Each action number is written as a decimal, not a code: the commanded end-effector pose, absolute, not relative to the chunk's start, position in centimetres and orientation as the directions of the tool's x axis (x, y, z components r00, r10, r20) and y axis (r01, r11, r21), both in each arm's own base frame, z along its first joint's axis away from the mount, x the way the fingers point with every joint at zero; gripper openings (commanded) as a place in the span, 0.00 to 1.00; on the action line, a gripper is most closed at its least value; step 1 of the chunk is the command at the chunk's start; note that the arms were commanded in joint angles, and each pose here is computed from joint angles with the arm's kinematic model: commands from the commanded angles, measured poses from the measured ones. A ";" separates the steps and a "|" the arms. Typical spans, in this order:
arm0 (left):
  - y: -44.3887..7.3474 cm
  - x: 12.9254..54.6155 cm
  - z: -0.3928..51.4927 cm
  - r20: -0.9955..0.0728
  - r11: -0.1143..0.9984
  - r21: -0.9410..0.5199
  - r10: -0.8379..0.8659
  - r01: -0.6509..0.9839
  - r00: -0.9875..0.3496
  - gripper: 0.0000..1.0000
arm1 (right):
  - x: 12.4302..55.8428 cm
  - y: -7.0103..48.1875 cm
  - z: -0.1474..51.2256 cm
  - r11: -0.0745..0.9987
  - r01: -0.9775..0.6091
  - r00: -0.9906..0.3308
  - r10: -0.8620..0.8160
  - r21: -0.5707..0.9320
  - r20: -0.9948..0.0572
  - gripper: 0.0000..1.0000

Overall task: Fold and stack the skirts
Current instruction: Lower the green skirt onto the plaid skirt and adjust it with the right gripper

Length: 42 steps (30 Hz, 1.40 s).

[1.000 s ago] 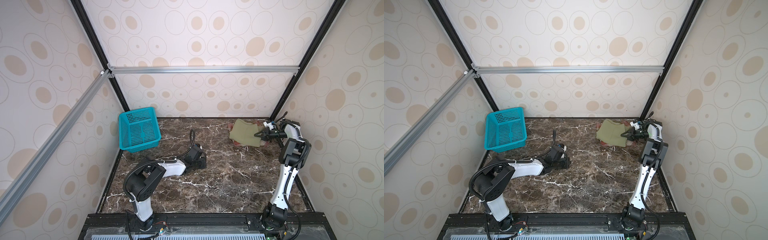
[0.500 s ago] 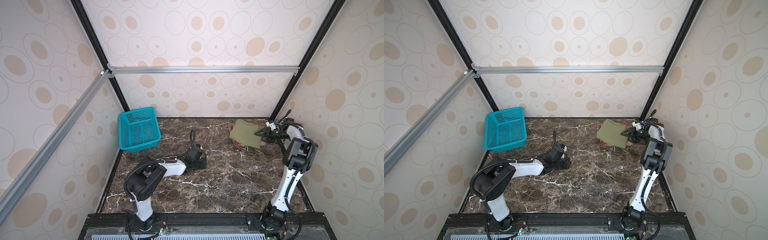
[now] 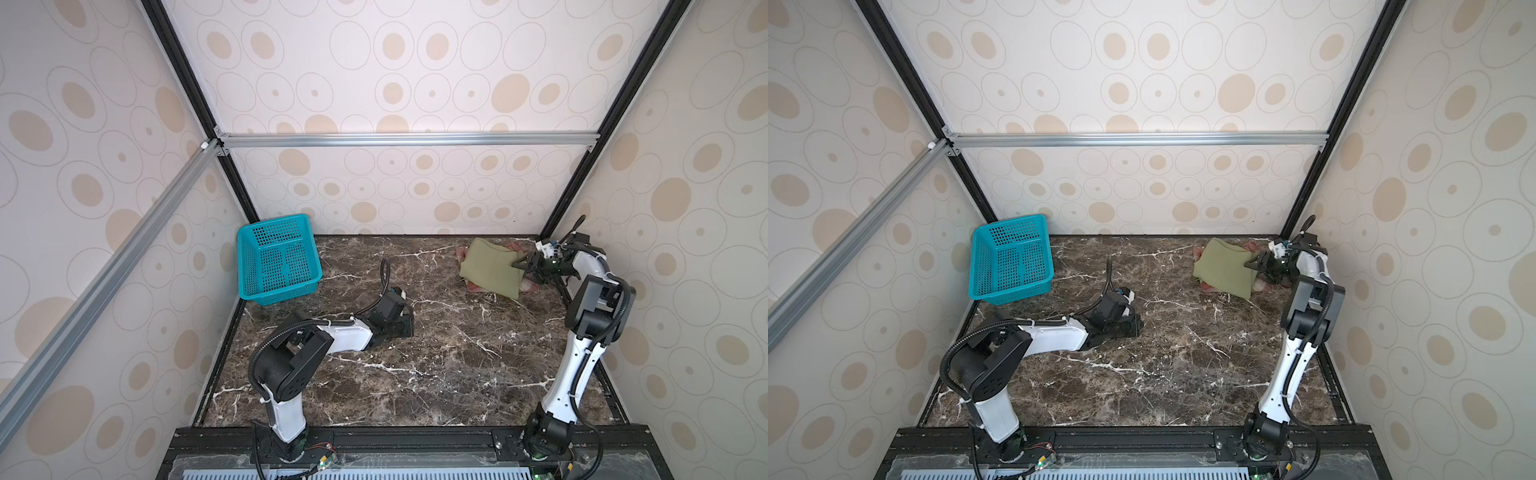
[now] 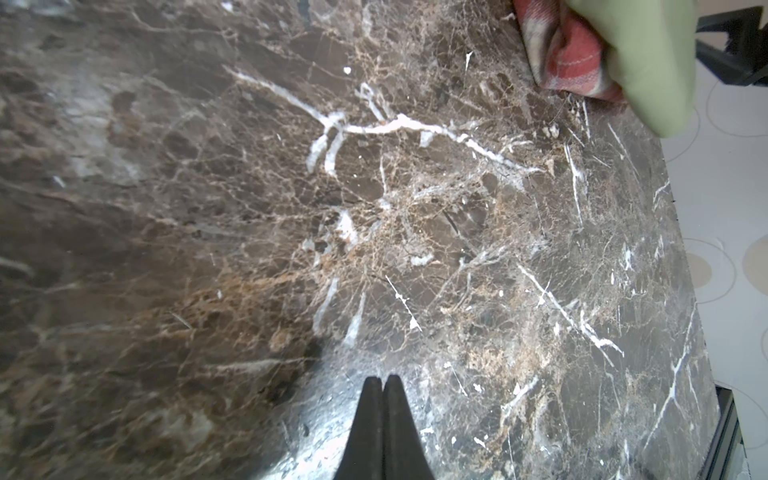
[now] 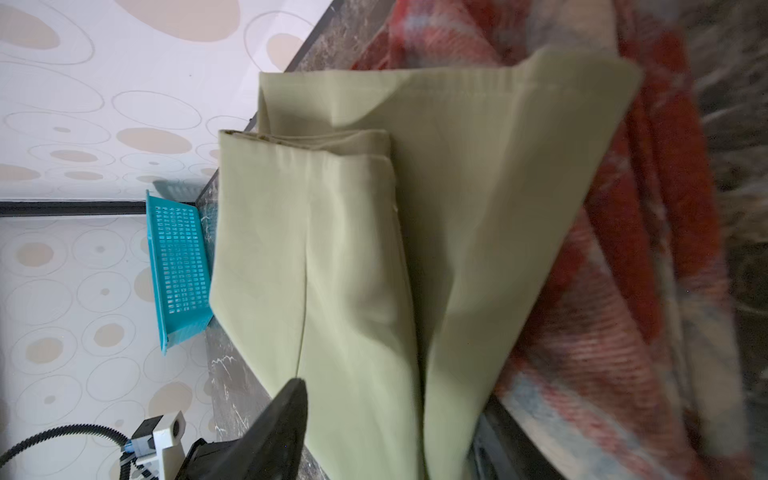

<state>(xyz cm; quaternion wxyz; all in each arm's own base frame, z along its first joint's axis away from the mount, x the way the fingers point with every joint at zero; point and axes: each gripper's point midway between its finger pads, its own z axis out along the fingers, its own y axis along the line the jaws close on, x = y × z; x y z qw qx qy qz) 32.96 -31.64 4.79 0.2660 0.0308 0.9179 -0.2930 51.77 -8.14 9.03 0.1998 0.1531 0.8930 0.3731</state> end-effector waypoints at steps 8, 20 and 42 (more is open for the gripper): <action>-32.2 33.0 4.6 -0.509 0.822 -0.525 -0.096 0.221 -0.855 0.00 | 52.5 -6.7 6.0 0.716 0.138 -0.903 0.375 0.684 -0.210 0.55; -32.1 32.9 4.5 -0.509 0.822 -0.525 -0.095 0.222 -0.855 0.00 | 52.3 -5.1 9.6 0.757 0.023 -0.913 0.283 0.653 -0.295 0.00; -32.0 32.9 4.8 -0.507 0.826 -0.519 -0.090 0.220 -0.857 0.00 | 55.5 -6.6 12.4 0.845 -0.093 -0.898 0.157 0.526 -0.412 0.00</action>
